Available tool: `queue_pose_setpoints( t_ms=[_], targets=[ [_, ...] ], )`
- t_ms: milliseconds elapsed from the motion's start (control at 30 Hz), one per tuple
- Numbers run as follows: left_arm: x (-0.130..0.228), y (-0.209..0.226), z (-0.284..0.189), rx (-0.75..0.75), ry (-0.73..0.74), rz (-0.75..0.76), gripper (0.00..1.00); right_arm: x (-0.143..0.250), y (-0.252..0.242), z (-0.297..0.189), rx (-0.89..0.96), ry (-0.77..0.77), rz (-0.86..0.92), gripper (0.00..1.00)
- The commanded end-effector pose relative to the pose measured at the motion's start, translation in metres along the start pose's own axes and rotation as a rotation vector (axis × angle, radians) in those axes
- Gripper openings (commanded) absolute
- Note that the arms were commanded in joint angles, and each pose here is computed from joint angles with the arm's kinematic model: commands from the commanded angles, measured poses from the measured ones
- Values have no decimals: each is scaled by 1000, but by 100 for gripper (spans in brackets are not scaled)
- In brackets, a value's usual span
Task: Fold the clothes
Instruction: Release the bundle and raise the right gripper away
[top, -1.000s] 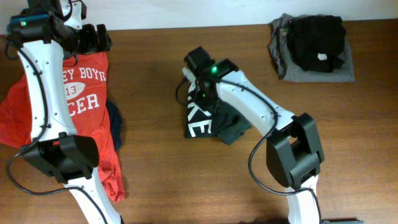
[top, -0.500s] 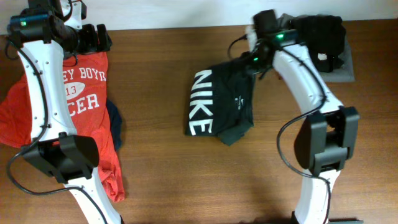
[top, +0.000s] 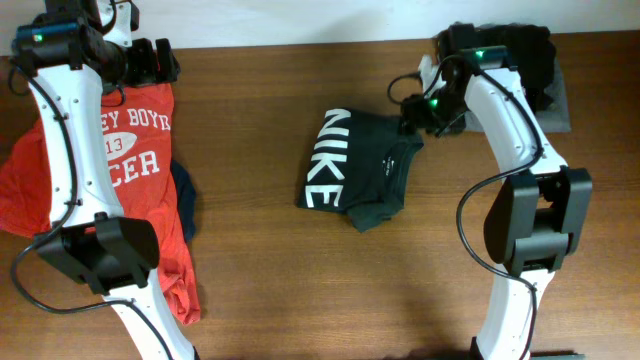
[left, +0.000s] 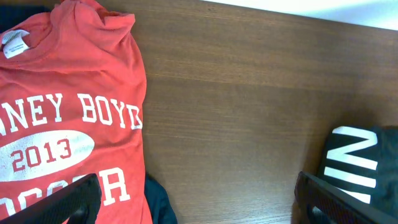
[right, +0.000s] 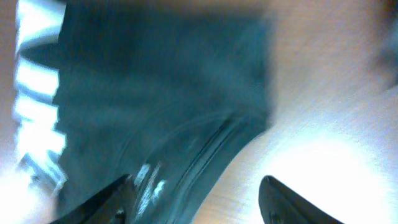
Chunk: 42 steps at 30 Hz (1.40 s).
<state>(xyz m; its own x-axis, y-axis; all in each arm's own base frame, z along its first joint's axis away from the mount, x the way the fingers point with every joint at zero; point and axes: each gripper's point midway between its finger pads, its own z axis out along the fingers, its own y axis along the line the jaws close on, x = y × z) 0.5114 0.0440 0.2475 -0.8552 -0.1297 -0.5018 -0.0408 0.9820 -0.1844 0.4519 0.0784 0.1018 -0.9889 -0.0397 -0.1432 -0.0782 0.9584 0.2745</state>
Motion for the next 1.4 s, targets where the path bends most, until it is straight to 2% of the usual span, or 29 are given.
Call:
queue_pose_setpoints(
  t_ms=[0,167,433,533,633,800,1067,1267,1367],
  targets=[
    [3,4,10,-7,19,10,99,27,57,-13,-164,82,-4,66],
    [5,6,16,-8,31,7,99,84,80,17,-122,277,-105,65],
    [6,6,17,-8,37,5,99,121,89,34,-78,394,-198,57],
    [7,6,16,-8,42,4,99,127,86,43,-22,406,-155,53],
    [9,6,16,-7,49,3,99,141,81,56,13,440,-89,43],
    [9,6,16,-7,49,3,99,166,69,73,42,499,-10,41],
    [9,7,18,-7,52,2,99,144,75,60,22,407,-17,39],
    [12,7,22,-7,66,-1,99,100,95,9,-26,204,-64,41],
    [17,9,30,-7,92,-7,99,79,97,-26,-48,86,-65,49]
  ],
)
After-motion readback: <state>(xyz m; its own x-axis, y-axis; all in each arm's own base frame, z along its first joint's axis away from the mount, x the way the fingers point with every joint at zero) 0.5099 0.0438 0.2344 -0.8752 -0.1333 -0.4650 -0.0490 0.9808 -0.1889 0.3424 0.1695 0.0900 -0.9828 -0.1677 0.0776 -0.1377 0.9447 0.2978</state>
